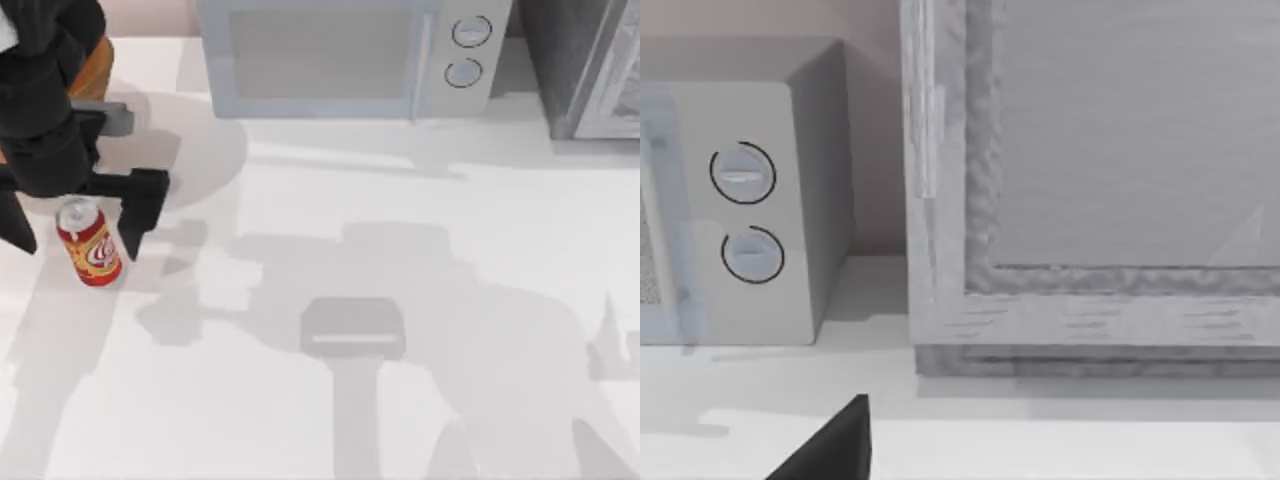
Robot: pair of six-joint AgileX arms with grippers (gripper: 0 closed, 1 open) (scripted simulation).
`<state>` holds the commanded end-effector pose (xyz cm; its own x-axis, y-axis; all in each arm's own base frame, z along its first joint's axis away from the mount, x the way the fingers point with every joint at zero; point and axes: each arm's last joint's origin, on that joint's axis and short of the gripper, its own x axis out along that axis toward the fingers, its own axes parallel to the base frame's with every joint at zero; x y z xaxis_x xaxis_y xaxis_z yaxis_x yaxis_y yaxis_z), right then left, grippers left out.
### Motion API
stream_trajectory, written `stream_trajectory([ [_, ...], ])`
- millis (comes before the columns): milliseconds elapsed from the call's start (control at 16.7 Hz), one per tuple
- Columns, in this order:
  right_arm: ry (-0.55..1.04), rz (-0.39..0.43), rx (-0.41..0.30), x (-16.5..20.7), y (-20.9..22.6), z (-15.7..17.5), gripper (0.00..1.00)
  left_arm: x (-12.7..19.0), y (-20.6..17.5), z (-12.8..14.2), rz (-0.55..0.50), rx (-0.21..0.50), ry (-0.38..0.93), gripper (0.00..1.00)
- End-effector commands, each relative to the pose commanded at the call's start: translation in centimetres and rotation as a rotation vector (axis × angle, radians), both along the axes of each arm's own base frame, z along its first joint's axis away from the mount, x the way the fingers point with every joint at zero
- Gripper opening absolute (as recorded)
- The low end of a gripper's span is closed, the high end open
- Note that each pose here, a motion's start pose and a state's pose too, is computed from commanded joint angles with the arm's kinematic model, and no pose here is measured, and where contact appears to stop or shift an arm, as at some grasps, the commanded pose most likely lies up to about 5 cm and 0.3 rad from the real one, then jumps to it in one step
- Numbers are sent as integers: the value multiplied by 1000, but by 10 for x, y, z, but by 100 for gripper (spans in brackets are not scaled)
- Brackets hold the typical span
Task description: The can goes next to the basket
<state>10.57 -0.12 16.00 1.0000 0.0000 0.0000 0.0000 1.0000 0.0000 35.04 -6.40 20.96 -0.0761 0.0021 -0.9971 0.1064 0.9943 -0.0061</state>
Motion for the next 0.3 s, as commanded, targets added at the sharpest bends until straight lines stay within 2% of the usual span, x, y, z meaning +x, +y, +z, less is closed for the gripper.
stream_trajectory([
  [300,0,0,0,0,0,0,100,15,15,2,85,9,-79,100],
])
